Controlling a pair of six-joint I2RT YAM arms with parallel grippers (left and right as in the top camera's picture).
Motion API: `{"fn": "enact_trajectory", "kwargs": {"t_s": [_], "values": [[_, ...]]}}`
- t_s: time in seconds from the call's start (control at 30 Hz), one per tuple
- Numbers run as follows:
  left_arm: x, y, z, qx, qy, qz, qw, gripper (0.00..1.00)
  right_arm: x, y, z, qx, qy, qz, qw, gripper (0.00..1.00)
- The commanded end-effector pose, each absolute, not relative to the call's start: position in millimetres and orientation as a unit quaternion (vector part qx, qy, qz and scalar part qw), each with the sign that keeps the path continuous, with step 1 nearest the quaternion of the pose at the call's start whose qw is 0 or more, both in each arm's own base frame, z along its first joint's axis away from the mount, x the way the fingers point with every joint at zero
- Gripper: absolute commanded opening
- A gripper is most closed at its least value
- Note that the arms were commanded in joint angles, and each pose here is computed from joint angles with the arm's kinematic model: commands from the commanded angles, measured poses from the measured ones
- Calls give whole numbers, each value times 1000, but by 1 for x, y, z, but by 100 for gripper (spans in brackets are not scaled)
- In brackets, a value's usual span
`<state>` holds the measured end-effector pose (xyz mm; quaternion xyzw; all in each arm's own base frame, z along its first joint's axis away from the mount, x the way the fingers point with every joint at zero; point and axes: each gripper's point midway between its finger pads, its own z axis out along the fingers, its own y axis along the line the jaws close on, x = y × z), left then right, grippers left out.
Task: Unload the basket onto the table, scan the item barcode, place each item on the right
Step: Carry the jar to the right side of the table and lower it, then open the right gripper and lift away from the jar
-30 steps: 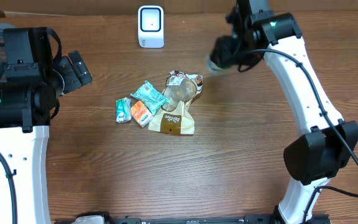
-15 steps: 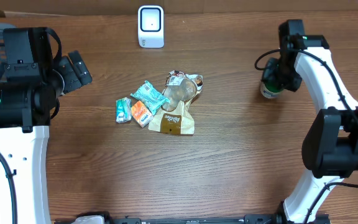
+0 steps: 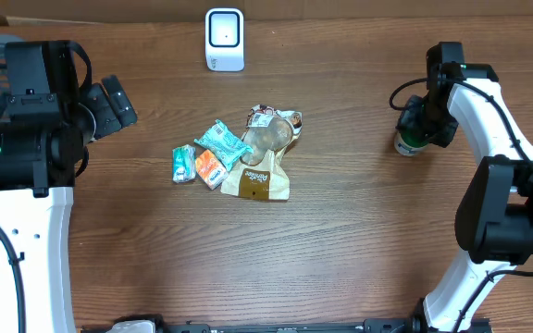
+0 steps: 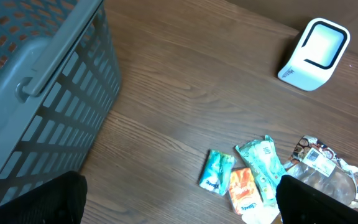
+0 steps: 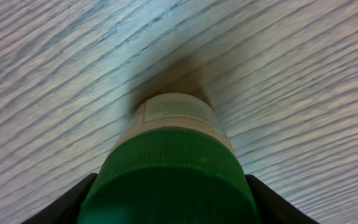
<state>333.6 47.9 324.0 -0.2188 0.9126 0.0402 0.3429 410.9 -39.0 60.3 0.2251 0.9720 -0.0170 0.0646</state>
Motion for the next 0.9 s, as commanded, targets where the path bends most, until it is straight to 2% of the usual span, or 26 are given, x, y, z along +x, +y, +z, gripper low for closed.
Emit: {"fn": "enact_trajectory", "kwargs": {"t_s": [0.0, 0.23, 0.37, 0.57, 0.87], "values": [[331, 51, 332, -213, 909, 47, 355, 100, 421, -21, 79, 224, 971, 42, 73, 66], [331, 51, 332, -213, 909, 47, 355, 100, 433, -13, 137, 214, 970, 61, 93, 66], [331, 51, 332, -213, 909, 47, 355, 100, 434, -13, 153, 213, 970, 61, 100, 67], [331, 51, 332, -213, 909, 47, 355, 100, 426, -23, 140, 217, 972, 26, 87, 66], [331, 51, 332, -213, 909, 47, 355, 100, 401, -43, 76, 215, 975, -41, 47, 66]]}}
